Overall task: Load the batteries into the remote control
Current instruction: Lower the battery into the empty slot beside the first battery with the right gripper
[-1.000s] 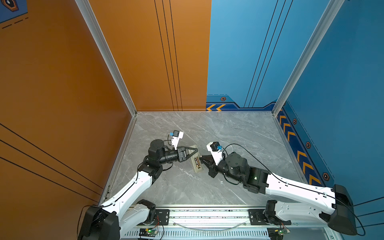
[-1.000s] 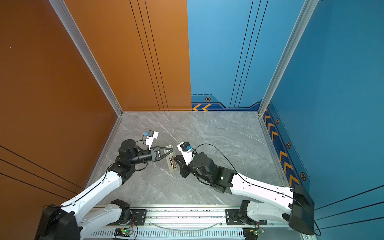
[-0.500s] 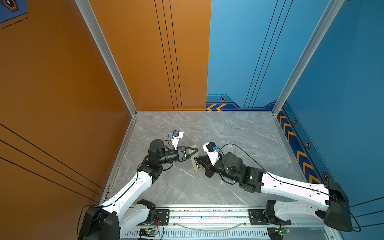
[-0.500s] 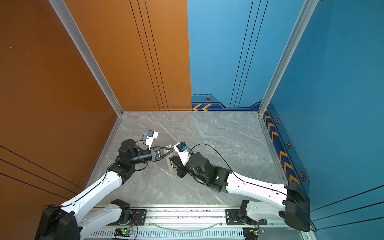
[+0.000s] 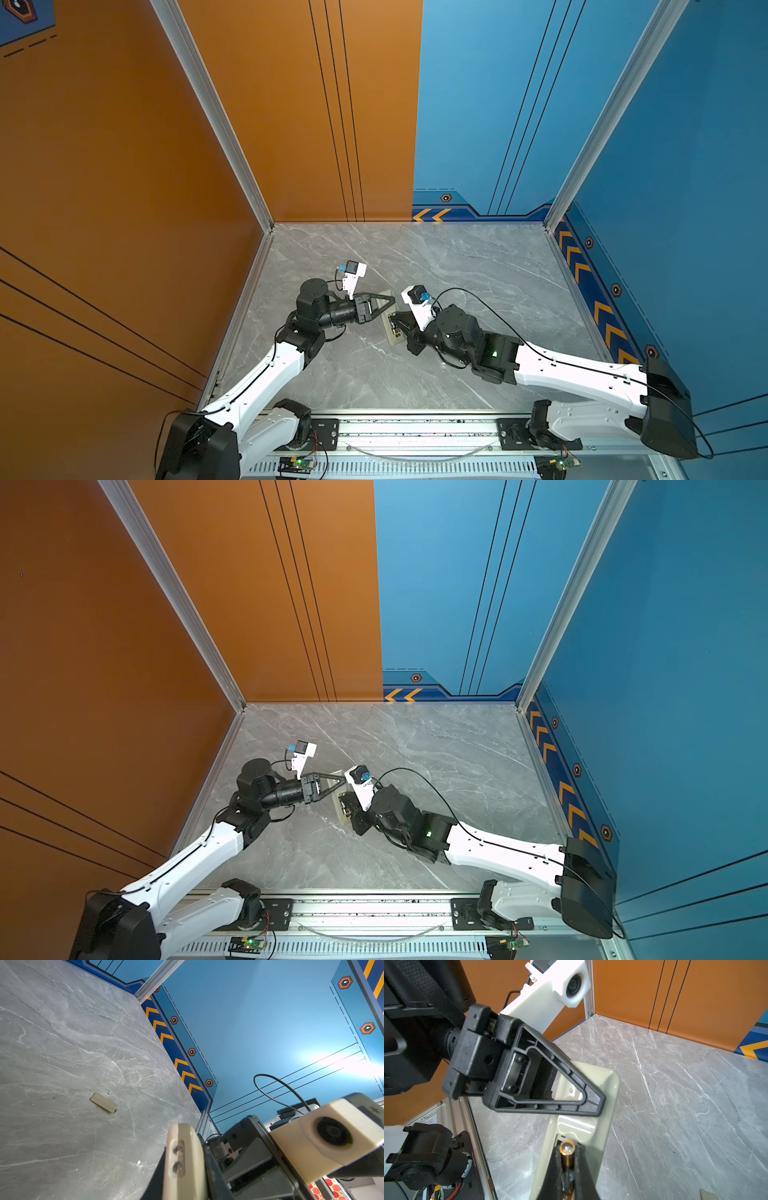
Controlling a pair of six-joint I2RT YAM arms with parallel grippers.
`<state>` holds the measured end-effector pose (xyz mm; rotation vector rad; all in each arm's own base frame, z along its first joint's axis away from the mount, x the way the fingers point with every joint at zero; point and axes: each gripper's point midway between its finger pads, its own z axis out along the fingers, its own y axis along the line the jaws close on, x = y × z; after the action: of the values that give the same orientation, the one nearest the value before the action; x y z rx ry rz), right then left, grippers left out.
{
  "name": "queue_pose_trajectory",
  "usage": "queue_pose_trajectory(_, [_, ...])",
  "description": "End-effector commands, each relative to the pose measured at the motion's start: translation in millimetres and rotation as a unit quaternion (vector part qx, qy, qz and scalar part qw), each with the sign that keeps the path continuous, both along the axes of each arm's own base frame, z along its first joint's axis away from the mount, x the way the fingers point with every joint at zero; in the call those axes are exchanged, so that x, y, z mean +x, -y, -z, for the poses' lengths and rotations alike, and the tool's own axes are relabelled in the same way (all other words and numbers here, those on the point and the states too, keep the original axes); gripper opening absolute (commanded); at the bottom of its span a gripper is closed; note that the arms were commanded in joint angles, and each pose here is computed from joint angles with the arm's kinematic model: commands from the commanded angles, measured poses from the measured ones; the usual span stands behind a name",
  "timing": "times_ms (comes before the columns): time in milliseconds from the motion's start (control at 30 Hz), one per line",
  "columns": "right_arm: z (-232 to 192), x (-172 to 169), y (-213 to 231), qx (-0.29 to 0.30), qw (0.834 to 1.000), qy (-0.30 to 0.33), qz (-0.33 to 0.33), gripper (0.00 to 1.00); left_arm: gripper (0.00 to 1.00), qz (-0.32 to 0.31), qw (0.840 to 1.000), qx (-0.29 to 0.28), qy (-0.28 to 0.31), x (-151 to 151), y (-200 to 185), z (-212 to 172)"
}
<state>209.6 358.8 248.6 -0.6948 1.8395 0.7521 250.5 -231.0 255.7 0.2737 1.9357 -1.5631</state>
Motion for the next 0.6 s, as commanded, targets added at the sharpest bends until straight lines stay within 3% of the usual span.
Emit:
queue_pose_trajectory(0, [-2.9, 2.7, -3.0, -0.006, 1.0, 0.009, 0.007, 0.0, 0.0, 0.011, 1.0, -0.013, 0.02, -2.7, -0.1, -12.3])
queue_pose_trajectory(233, [1.1, 2.0, -3.6, -0.015, 1.0, 0.01, 0.01, 0.0, 0.0, 0.011, 1.0, -0.013, 0.021, -2.8, -0.3, -12.7])
queue_pose_trajectory(567, [3.5, 1.1, -5.2, -0.022, 1.0, 0.009, 0.006, 0.09, 0.0, 0.013, 1.0, -0.014, 0.023, -4.4, 0.5, -13.7])
